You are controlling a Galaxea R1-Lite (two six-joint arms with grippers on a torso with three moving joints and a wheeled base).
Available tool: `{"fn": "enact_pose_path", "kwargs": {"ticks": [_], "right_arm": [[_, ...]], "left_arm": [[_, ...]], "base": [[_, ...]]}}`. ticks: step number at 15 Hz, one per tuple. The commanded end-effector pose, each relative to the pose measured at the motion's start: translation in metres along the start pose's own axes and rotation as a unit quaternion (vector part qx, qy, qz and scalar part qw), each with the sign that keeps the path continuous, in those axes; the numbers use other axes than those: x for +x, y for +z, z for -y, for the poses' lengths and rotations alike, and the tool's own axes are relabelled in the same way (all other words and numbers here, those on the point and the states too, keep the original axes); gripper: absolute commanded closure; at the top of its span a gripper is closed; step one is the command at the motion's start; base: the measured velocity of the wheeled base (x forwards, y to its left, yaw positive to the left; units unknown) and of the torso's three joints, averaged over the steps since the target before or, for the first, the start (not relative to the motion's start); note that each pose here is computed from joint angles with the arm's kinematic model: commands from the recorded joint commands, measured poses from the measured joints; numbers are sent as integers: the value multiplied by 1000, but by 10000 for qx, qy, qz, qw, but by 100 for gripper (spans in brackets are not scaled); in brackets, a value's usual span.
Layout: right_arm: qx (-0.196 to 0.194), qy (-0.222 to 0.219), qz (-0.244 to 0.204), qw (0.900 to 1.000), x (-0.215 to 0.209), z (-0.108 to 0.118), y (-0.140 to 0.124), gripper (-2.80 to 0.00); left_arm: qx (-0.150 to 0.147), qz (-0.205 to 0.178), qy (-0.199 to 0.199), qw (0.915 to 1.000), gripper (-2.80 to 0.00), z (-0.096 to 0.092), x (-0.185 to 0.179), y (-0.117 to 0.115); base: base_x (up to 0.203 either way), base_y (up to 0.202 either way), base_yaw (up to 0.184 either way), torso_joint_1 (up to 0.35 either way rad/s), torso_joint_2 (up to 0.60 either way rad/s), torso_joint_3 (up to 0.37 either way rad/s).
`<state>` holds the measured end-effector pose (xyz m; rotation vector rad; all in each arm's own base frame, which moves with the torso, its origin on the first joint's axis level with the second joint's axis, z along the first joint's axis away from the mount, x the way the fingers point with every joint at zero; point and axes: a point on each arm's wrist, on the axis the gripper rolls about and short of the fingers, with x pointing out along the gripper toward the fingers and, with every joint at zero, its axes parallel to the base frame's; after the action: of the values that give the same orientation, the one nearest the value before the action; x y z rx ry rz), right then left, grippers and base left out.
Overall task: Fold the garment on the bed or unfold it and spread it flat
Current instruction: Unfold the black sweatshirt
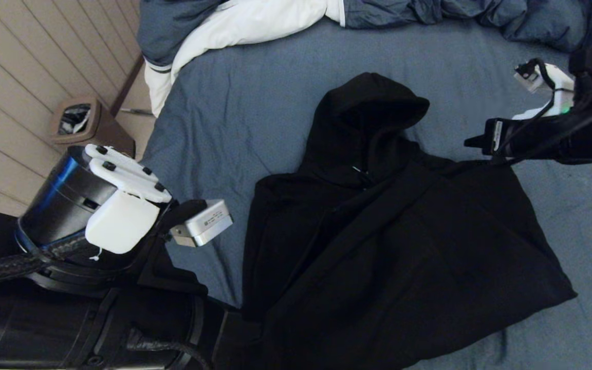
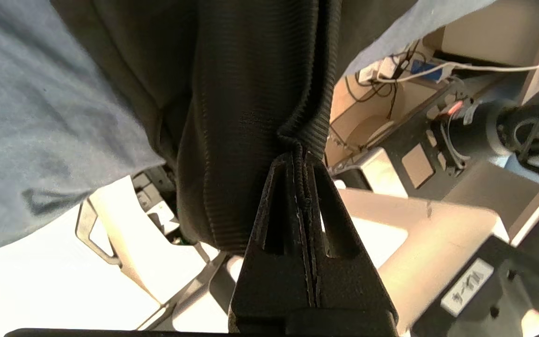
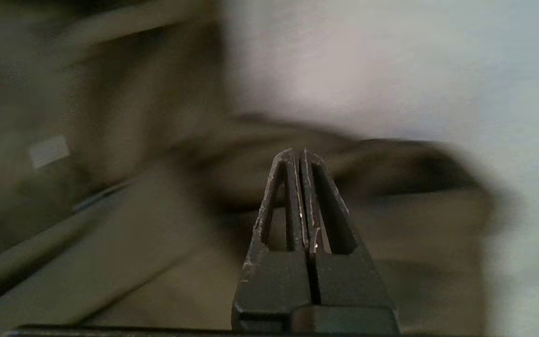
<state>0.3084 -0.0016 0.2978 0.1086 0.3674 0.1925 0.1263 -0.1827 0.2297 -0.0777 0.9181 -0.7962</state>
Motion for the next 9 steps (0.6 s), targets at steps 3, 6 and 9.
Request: {"fn": "enact_pose_path", "kwargs": {"ticks": [3, 6, 9], "right_arm": [[-100, 657, -457, 9967, 14, -20, -30, 0], [-273, 744, -305, 9964, 25, -23, -38, 0], [-387, 769, -312, 9958, 25, -26, -44, -280]], "left_arm": [[-9, 58, -17, 10000, 0, 1, 16, 6], [-11, 45, -10, 10000, 0, 1, 18, 6], [-10, 52, -14, 10000, 0, 2, 18, 7]], "base": [[0, 0, 0, 0, 0, 0], [0, 0, 0, 0, 0, 0], [0, 0, 0, 0, 0, 0]]}}
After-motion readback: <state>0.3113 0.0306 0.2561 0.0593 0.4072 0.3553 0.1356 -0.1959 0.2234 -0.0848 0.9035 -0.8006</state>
